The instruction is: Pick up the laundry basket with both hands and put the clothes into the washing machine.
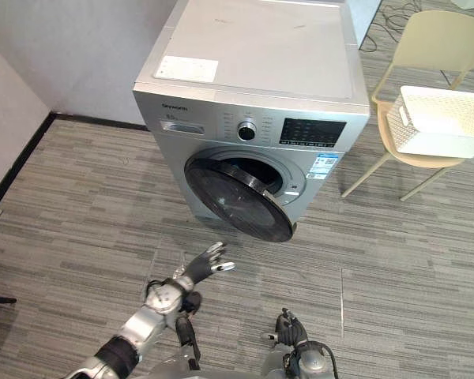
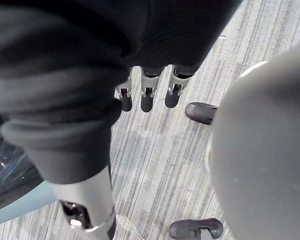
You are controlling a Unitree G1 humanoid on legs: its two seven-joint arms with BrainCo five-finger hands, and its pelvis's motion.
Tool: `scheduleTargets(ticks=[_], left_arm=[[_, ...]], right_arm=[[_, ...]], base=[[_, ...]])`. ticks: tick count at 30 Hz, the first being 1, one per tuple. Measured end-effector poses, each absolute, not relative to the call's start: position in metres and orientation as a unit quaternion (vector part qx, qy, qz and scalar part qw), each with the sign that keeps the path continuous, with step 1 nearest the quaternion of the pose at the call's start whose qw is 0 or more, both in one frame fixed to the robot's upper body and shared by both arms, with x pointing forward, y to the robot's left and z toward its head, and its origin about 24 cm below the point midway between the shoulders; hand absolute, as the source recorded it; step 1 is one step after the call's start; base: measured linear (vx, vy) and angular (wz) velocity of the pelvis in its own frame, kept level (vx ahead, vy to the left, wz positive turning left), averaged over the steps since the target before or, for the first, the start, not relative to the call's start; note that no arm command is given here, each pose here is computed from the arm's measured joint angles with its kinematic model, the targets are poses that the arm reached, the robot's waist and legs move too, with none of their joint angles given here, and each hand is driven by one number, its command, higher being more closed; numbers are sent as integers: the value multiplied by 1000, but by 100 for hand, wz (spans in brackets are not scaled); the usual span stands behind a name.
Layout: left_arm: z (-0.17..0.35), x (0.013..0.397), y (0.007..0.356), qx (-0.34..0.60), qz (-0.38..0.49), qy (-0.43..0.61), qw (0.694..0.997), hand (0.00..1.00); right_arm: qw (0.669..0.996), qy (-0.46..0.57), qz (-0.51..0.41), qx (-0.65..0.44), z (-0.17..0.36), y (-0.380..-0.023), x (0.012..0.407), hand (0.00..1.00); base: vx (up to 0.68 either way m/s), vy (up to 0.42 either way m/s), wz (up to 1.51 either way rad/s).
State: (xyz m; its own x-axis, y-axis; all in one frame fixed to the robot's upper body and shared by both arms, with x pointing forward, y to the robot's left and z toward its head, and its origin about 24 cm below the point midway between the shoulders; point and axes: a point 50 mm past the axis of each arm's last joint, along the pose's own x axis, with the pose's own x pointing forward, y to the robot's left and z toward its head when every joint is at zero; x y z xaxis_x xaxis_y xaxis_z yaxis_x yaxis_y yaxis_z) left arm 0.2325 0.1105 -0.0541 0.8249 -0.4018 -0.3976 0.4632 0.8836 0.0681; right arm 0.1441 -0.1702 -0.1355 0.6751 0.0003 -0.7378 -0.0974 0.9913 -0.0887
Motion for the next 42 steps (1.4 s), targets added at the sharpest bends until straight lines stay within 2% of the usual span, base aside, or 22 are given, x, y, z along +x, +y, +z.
scheduleTargets(ticks=[2,4,6,8,9,10,11,13,15,17,18,21,26,30,32,34,37,39,42], left_arm=[[-65,236,123,122,-215,217,944,0],[-62,254,126,210,-220,213,929,0],[-44,287,126,307,-219,178,909,0],[15,347,127,438,-182,85,876,0],[35,361,129,465,-165,59,868,0],[80,386,134,511,-122,3,851,0],[113,403,151,558,-83,-7,826,0],[138,411,179,573,-27,-9,819,0],[187,421,175,574,13,-63,816,0],[235,424,152,550,28,-148,821,0],[267,418,129,521,23,-221,824,0],[292,404,88,450,-4,-317,835,0],[329,395,77,418,14,-372,829,0],[324,397,85,408,21,-363,837,0],[294,400,101,385,23,-334,860,0],[249,397,110,367,11,-298,881,0],[154,377,126,314,-4,-200,928,0],[61,335,139,246,-8,-71,967,0],[-14,279,160,188,16,66,980,0]], right_arm=[[923,378,31,-64,-128,-169,163,0],[939,335,39,-67,-113,-163,191,0],[956,277,54,-79,-92,-152,219,0],[975,199,55,-79,-65,-141,243,0],[979,184,54,-75,-60,-139,246,0],[983,156,57,-72,-52,-134,249,0],[986,143,53,-68,-48,-135,246,0],[987,143,38,-55,-52,-140,235,0],[986,159,24,-41,-60,-143,220,0],[984,176,10,-32,-67,-148,202,0],[983,183,3,-30,-70,-150,193,0],[983,180,2,-28,-68,-150,191,0],[987,160,2,-21,-61,-149,196,0],[990,144,1,-7,-54,-149,199,0],[990,144,5,-5,-55,-146,197,0],[988,155,2,-5,-59,-147,188,0],[983,183,-2,-9,-70,-149,173,0],[977,214,-3,-18,-82,-150,166,0],[967,250,0,-39,-95,-153,162,0]], base=[[31,-10,5],[-22,-8,-25],[-49,-3,-61],[-57,3,-71],[-59,3,-60],[-52,-3,-52],[-46,-11,-50],[-14,-20,-52],[1,-33,-45],[10,-29,-29],[24,-27,-31],[39,-37,-44],[32,-48,-41],[-22,-15,-6],[-37,24,16],[-30,30,32],[16,24,54],[91,50,73],[130,86,151]])
